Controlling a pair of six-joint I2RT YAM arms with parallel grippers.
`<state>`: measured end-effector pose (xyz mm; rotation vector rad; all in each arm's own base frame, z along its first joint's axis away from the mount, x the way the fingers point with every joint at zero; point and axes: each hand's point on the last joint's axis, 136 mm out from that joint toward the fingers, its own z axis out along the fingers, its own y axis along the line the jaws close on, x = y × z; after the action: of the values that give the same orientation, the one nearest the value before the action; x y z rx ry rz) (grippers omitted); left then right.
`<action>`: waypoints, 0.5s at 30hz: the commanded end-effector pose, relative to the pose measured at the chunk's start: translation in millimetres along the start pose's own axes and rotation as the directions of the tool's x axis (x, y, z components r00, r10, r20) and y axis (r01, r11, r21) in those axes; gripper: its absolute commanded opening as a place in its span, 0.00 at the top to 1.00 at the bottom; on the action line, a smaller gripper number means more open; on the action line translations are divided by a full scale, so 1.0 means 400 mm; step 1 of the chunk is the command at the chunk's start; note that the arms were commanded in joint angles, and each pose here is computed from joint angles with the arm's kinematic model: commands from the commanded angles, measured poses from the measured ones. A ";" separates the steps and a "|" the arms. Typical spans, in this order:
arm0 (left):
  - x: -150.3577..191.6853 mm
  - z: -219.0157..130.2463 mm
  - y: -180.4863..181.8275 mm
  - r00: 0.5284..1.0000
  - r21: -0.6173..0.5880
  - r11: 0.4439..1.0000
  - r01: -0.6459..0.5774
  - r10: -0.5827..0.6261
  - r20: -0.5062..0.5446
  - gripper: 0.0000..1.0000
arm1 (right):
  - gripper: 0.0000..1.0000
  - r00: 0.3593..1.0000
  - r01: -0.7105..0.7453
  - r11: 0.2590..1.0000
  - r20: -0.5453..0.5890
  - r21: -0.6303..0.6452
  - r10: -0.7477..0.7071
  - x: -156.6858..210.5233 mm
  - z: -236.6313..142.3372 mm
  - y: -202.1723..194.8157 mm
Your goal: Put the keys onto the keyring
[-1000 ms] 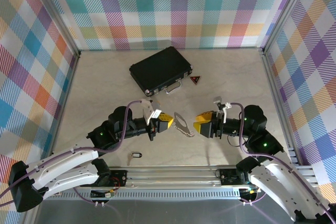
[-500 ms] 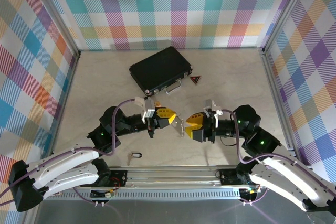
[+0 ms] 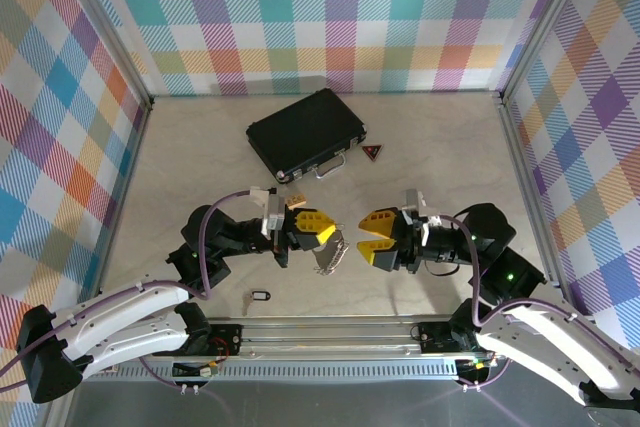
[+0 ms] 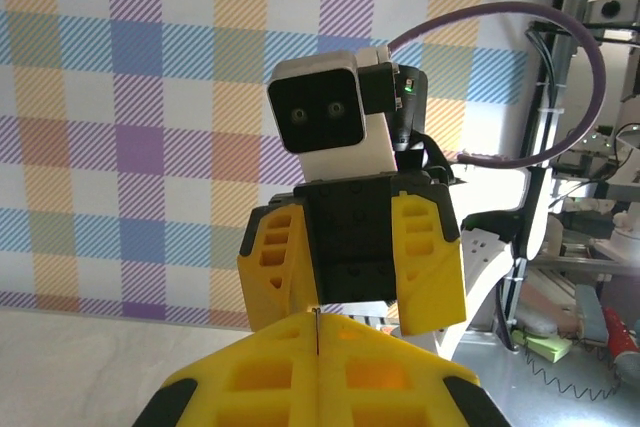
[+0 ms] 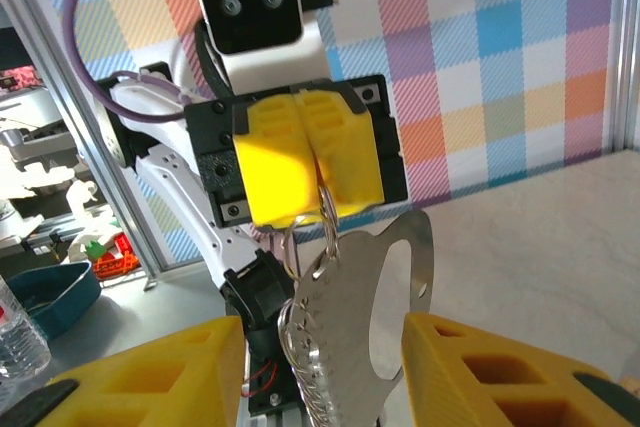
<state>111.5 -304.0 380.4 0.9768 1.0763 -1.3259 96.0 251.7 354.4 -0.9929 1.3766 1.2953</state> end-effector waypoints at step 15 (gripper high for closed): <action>-0.054 0.003 -0.059 0.997 0.125 0.992 -0.012 0.002 0.082 1.00 | 0.61 0.992 0.095 0.987 0.093 -0.128 -0.083 -0.059 0.014 0.059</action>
<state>101.4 -305.8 385.0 1.0055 1.0383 -1.3976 87.9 257.8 372.8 -1.0298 1.2543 1.3329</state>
